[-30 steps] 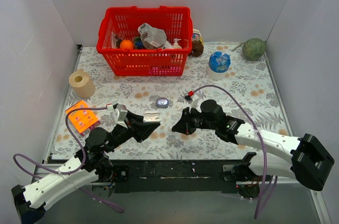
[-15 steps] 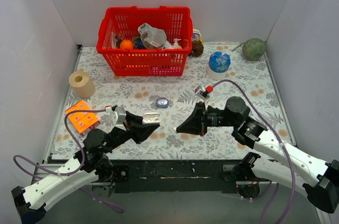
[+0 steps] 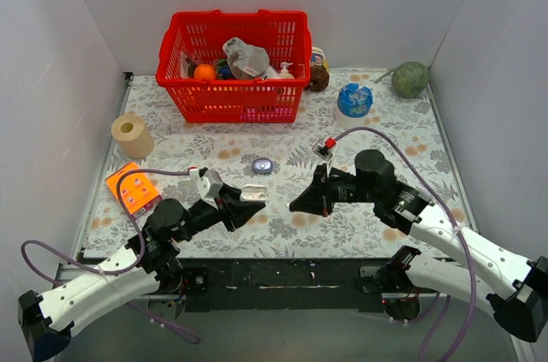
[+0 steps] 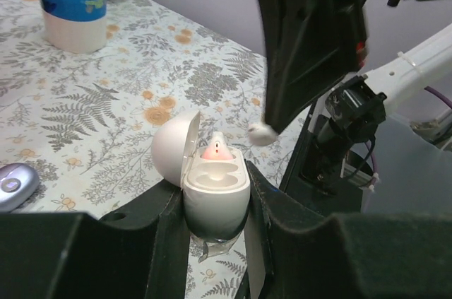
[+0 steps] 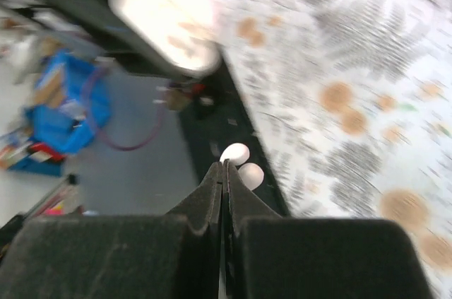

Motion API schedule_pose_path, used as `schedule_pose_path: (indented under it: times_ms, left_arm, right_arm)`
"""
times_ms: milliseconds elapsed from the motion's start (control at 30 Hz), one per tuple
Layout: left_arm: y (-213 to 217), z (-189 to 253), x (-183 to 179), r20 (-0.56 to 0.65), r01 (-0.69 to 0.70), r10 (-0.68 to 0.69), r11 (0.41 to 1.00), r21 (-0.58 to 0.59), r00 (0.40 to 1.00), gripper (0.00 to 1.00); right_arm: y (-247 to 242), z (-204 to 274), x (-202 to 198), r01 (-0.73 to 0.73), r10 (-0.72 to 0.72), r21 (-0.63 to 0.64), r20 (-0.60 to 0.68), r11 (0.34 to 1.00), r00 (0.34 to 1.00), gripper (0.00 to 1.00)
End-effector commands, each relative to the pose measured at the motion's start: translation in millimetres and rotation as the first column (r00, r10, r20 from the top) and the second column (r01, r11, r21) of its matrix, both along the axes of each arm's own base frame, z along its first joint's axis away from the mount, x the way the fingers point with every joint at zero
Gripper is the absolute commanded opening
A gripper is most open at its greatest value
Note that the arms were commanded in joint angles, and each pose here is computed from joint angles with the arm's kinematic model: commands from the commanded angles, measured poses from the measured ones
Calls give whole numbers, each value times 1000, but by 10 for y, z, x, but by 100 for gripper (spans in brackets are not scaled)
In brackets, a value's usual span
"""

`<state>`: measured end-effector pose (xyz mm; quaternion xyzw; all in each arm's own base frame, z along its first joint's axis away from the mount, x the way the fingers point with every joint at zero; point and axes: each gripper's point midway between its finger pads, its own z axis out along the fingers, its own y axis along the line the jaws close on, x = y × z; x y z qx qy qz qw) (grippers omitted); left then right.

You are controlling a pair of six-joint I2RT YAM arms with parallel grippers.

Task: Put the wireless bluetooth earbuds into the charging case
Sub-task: Place the earbud at the center of the board.

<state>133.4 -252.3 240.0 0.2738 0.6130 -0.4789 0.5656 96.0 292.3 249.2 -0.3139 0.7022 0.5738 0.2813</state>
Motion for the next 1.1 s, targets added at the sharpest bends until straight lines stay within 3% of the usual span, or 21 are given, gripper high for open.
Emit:
schedule_pose_path:
  times_ms: [0, 33, 233, 467, 800, 933, 1067]
  left_arm:
    - [143, 246, 128, 30, -107, 109, 993, -44, 994, 0]
    - [161, 252, 144, 18, -123, 124, 991, -53, 992, 0]
    - [212, 295, 137, 8, -138, 139, 987, -77, 990, 0]
    - [222, 272, 138, 5, -142, 143, 988, -67, 990, 0]
    - [210, 237, 133, 1, -136, 136, 989, -61, 991, 0]
    - [202, 226, 132, -1, -133, 133, 989, -56, 991, 0]
    - [184, 206, 124, -8, -124, 124, 991, -51, 992, 0]
  right_arm:
    - [-286, -933, 567, 283, -274, -364, 76, 887, 959, 1]
    - [-376, -1072, 721, 364, -348, -411, 117, 836, 930, 1]
    - [-448, -1474, 1098, 480, -469, -549, 172, 685, 866, 1]
    - [-448, -1783, 1294, 497, -499, -637, 198, 589, 844, 1]
    - [-454, -1980, 1317, 484, -499, -675, 193, 557, 844, 2]
    - [-475, -1980, 1302, 487, -504, -675, 193, 554, 842, 21]
    - [-479, -1861, 1305, 508, -517, -648, 199, 567, 833, 32]
